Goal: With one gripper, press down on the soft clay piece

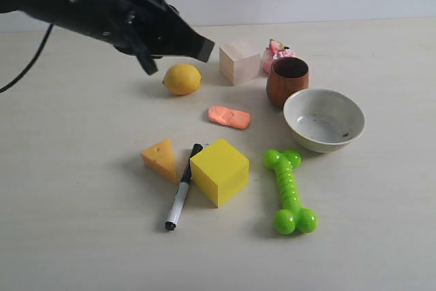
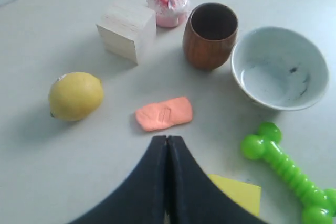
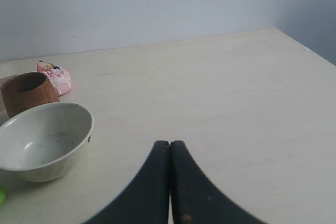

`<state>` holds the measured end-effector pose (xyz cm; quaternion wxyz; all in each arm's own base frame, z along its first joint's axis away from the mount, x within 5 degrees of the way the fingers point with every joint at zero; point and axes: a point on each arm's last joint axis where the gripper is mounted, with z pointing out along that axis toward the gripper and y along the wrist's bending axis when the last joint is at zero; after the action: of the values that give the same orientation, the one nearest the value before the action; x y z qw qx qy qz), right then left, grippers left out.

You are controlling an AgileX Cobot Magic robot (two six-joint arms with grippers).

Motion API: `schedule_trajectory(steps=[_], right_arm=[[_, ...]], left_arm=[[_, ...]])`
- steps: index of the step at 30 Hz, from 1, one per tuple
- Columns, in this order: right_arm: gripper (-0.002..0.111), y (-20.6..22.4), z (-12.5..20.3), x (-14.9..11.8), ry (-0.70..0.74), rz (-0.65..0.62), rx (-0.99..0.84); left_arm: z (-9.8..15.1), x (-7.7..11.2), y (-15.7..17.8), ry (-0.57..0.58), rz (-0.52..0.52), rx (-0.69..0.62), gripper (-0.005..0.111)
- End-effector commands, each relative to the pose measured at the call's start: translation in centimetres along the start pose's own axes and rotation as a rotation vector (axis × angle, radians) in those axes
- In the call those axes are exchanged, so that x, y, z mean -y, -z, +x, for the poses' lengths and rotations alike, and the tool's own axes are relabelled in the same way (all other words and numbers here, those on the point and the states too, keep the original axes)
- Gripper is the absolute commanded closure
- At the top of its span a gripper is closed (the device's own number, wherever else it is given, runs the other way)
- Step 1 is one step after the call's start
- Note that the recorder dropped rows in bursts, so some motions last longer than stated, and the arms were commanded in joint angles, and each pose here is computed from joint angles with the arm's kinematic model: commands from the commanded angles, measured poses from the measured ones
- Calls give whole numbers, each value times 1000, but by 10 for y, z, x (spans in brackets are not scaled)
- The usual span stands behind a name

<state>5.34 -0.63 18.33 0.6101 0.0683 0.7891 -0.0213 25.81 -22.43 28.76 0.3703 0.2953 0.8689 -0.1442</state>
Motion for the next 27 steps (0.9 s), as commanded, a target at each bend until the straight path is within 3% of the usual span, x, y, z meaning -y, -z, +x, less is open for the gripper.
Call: schedule_trajectory(steps=[1,7,13,18,27], right_arm=[[108,0,1,0,-1,5,8],[108,0,1,0,1,5,8],[108,0,1,0,1,5,8],[108,0,1,0,1,5,8],[108,0,1,0,-1,5,8]], left_arm=[[12,0,46,92,28,163,107],[33,-2,102,112,47,315,107],[42,-3,144,111,53,381,107],[43,-4,164,111,61,445,107],[44,-8,173,5,2,480,107]])
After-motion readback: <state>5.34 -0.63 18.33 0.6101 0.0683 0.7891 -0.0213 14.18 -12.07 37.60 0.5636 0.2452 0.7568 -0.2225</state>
